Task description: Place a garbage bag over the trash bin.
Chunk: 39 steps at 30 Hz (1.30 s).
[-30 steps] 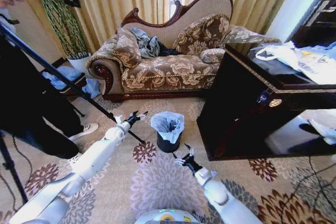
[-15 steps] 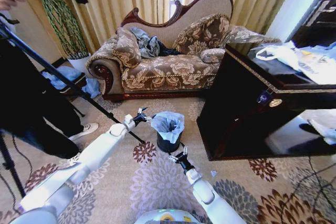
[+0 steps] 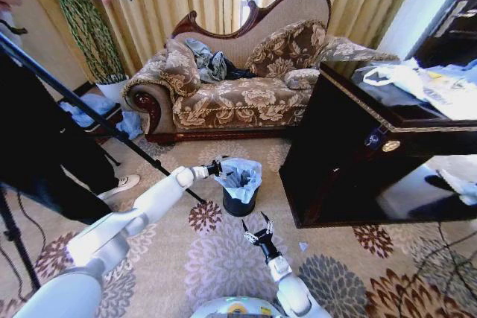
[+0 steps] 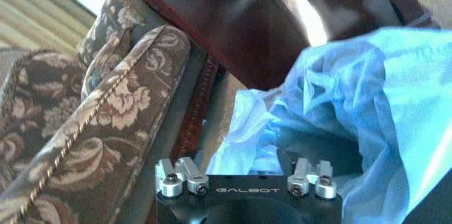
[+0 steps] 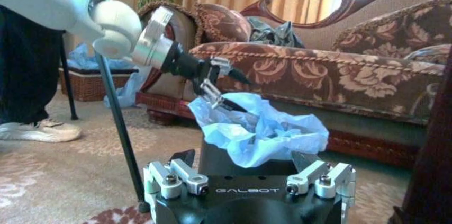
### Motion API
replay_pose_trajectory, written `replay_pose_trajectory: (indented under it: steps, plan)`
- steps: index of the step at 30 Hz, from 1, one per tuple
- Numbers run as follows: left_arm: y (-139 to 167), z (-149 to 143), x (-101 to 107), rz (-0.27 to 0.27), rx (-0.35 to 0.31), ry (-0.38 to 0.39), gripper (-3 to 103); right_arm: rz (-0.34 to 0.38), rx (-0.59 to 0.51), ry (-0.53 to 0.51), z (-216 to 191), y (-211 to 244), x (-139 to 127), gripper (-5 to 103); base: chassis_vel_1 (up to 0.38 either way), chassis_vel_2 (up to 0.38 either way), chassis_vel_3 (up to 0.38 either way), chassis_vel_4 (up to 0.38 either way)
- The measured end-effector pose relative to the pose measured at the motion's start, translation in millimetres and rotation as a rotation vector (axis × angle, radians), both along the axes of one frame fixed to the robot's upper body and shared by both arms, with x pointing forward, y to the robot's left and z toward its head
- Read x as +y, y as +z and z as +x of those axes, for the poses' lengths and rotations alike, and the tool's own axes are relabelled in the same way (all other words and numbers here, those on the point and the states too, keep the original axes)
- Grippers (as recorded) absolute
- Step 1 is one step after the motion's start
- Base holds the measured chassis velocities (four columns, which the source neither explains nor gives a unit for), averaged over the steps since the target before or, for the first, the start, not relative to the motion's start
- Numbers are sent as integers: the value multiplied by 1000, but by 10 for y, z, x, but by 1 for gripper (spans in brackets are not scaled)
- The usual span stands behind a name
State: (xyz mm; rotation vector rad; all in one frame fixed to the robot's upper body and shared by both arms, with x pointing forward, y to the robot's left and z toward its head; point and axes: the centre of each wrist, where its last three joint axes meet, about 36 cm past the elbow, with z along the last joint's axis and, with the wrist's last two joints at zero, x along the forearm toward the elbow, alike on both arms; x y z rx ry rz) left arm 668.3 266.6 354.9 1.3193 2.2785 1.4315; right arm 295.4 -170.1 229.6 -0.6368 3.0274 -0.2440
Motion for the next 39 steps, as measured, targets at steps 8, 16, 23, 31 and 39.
replay_pose_trajectory:
  steps: [8,16,23,31,39]
  plan:
    - [-55,88,132,41,-78,61,63,0,-12,-25,-41,-26,-92,90,0,0,0,0]
    - [-123,214,366,-43,-95,223,47,-4,-7,-26,-119,-51,-91,90,0,0,0,0]
    - [-206,206,373,-242,-30,390,20,-5,-4,-30,-177,-90,-95,90,0,0,0,0]
    - [-425,91,106,-558,209,673,0,16,-28,-42,-256,-84,-65,90,0,0,0,0]
    - [-680,-39,-81,-674,360,800,-3,82,-101,-1,-185,112,-47,90,0,0,0,0]
